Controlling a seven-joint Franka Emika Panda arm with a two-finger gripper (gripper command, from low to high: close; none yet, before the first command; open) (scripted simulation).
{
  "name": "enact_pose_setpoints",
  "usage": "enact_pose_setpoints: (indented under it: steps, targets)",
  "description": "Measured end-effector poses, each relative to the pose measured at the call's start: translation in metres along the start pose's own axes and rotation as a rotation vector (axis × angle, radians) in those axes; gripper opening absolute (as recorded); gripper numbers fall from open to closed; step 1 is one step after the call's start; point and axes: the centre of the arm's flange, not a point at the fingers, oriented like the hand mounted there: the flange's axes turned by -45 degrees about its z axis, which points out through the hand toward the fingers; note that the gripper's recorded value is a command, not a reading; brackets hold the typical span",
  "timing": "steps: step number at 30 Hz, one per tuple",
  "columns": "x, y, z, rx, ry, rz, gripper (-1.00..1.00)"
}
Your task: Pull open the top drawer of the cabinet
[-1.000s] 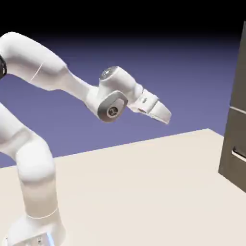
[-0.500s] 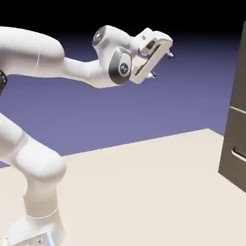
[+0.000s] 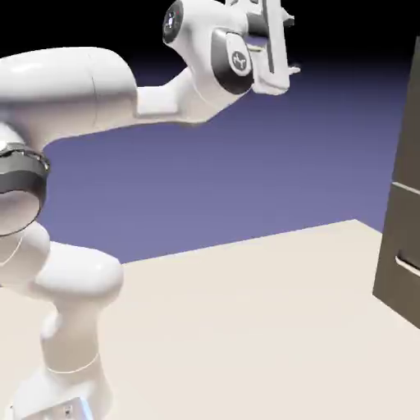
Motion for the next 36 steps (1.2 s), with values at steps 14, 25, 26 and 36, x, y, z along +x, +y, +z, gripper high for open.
enact_pose_setpoints:
  steps: [14,25,26,36]
  targets:
    - [-0.075,-0.031,0.047,-0.027,-0.14,-0.784,0.0]
    - [-0.096,-0.092,0.128,0.095,-0.191,-1.424,0.0]
    - [-0.095,-0.098,0.137,0.11,-0.19,-1.485,0.0]
    - [-0.068,-0.168,0.231,0.265,-0.122,-2.127,0.0]
